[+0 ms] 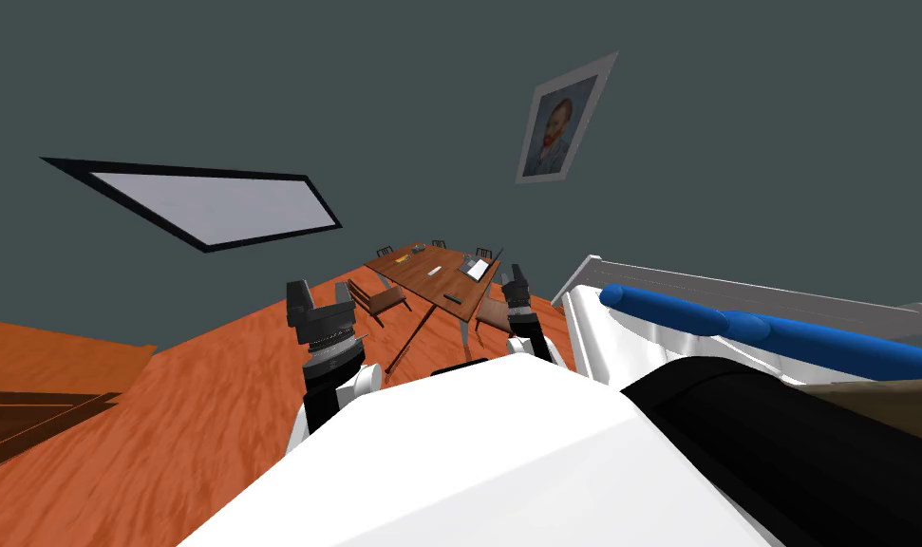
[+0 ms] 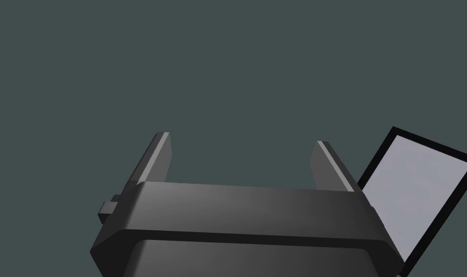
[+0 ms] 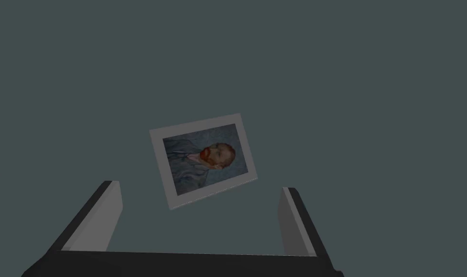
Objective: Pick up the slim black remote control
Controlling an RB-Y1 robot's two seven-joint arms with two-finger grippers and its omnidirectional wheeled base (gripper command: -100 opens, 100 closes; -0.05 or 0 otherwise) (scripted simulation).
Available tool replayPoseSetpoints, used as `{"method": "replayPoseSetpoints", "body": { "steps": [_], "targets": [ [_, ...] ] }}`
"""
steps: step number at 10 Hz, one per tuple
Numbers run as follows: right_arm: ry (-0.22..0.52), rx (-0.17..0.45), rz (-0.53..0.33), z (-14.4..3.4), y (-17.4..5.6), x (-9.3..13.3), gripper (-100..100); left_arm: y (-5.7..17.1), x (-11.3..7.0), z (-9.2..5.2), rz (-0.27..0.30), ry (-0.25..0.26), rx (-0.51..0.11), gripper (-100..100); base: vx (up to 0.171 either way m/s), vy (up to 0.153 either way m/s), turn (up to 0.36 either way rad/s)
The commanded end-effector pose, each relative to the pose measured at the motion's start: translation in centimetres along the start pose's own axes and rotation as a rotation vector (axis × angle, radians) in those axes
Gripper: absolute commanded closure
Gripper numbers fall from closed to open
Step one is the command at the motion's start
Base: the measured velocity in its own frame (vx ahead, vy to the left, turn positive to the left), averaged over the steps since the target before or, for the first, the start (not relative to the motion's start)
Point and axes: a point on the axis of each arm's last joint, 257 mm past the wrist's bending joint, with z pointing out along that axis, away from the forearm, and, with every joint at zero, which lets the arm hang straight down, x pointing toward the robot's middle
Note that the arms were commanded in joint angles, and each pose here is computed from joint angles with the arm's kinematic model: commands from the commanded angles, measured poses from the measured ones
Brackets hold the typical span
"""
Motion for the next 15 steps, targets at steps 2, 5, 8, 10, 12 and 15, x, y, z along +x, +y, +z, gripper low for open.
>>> {"method": "replayPoseSetpoints", "body": {
  "steps": [2,5,8,10,12,15],
  "targets": [
    [0.060,0.055,-0.047,-0.7,-1.6,0.4,-100,0.0,0.0,0.0,0.000,0.000,0.000,0,-0.005,0.023,0.086],
    [0.117,0.130,-0.101,-1.9,-3.9,0.5,-100,0.0,0.0,0.0,0.000,0.000,0.000,0,-0.014,0.038,0.070],
    [0.165,0.229,-0.159,-3.5,-6.8,0.2,-100,0.0,0.0,0.0,0.000,0.000,0.000,0,-0.023,0.058,0.131],
    [0.204,0.343,-0.216,-5.8,-9.9,-0.5,-100,0.0,0.0,0.0,0.000,0.000,0.000,0,-0.018,0.065,0.176],
    [0.237,0.411,-0.255,-7.3,-11.7,-1.0,-100,0.0,0.0,0.0,0.000,0.000,0.000,0,-0.008,0.059,0.067],
    [0.289,0.546,-0.324,-10.6,-15.0,-2.2,-100,0.0,0.0,0.0,0.000,0.000,0.000,0,-0.025,0.090,0.176]
  ]
}}
